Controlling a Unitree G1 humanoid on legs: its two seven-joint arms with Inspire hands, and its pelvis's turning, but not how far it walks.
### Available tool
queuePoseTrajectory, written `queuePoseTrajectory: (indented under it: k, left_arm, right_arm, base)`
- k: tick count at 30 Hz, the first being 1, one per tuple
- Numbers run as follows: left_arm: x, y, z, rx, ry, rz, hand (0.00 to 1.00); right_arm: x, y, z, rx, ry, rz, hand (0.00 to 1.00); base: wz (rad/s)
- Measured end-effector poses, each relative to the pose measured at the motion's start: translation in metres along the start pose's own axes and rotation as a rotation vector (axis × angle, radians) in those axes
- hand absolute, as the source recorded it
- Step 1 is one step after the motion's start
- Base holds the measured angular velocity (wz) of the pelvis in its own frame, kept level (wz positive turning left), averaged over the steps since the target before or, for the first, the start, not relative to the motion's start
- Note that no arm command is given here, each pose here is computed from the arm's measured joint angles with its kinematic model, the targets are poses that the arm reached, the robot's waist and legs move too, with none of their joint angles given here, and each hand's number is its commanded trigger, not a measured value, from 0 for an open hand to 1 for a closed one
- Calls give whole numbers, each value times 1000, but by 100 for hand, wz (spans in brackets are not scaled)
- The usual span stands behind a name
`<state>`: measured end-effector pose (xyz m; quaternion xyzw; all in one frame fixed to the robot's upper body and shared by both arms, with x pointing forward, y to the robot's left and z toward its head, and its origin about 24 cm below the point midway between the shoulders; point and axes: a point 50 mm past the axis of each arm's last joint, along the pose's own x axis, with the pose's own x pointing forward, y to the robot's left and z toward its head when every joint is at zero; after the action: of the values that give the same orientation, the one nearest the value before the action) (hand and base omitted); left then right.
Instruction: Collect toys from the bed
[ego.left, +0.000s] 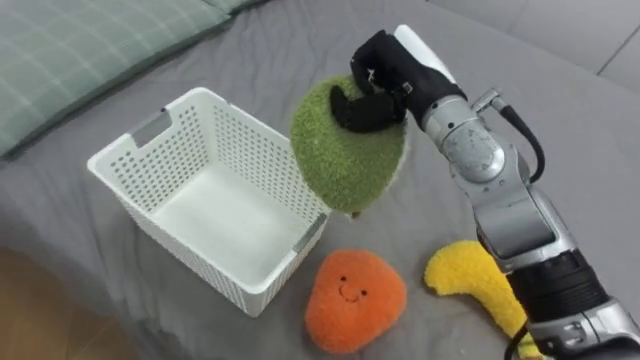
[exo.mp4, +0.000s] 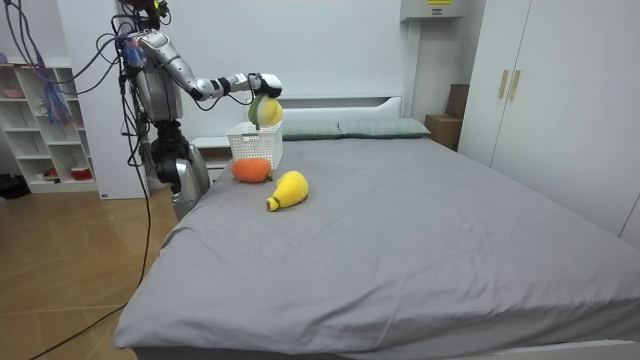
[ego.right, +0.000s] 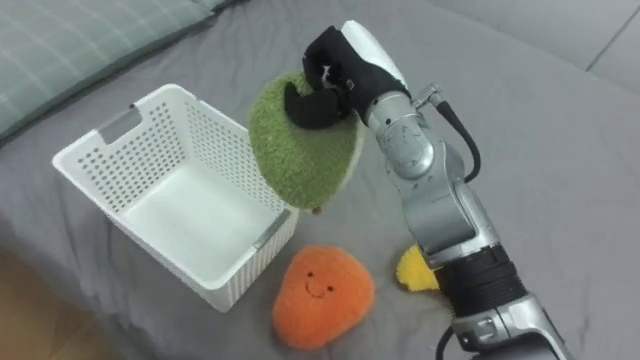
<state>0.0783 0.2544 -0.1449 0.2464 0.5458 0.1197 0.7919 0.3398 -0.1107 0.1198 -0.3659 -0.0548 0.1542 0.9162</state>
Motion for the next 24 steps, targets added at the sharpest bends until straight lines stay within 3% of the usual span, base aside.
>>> queuePoseTrajectory:
  k: [13,14,15,16,18,24]
  left_arm:
    - [1,13,9,13,-29,71,0]
    - [1,14,9,12,-30,72,0]
    - [1,15,10,9,-31,75,0]
    - [1,15,10,8,-32,77,0]
    - [1,16,10,14,-32,79,0]
    - [1,17,7,34,-27,86,0]
  right_arm:
    - [4,17,0,-31,7,-3,100]
    - [4,18,1,-29,7,-5,95]
    - [4,18,1,-28,6,-8,83]
    - [4,17,1,-28,6,-17,65]
    - [4,18,-1,-27,15,-29,0]
    - [10,22,-24,35,119,-20,0]
  base:
    - [20]
    - [21]
    - [17]
    - [15]
    - [11]
    - [16]
